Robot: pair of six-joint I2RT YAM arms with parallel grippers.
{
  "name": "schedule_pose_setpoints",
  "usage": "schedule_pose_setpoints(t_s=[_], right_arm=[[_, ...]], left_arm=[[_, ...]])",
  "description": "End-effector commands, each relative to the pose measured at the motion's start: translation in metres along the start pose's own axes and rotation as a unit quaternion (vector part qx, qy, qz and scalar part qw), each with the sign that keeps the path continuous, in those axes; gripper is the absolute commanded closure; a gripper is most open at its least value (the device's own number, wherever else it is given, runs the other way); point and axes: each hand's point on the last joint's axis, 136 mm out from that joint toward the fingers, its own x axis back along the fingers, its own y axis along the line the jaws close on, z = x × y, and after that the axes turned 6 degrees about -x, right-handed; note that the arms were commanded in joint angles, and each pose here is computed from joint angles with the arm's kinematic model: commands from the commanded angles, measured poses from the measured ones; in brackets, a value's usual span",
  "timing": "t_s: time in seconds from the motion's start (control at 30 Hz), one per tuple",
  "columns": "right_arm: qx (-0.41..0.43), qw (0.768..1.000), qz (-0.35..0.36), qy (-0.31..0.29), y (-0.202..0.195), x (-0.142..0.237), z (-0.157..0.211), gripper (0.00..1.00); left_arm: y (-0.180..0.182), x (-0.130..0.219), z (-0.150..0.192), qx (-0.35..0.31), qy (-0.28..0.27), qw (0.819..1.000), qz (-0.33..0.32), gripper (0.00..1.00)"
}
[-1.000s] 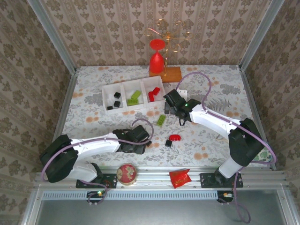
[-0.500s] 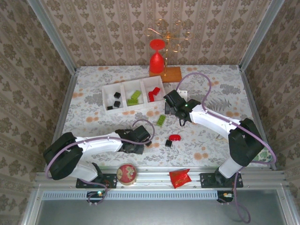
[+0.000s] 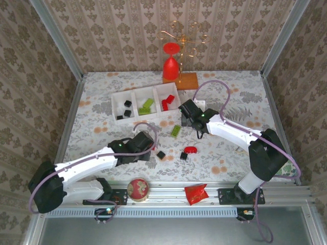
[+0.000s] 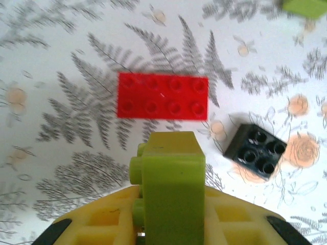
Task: Sort the legos into containers by color
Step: Pick up the lego from the middle-left of the table, then place the lego in the container.
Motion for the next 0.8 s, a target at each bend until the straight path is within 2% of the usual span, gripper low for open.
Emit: schedule_pose_setpoints(t_s=[0.0, 0.4, 0.77], right_arm=[[-0.013, 1.0, 0.019, -0.004, -0.011, 0.004, 0.004, 0.0], [-0.021, 0.999, 0.025, -0.003, -0.018, 0.007, 0.01, 0.0], [-0.037, 0.999, 0.037, -0.004, -0.032, 0.018, 0.012, 0.0]], left_arm=[[0.014, 0.015, -0.026, 0.002, -0.04, 0.999, -0.015, 0.9], [0.036, 0.023, -0.136, 0.031, -0.165, 0.986, -0.013, 0.9], [0.049, -0.01, -0.21, 0.011, -0.18, 0.983, -0.023, 0.9]])
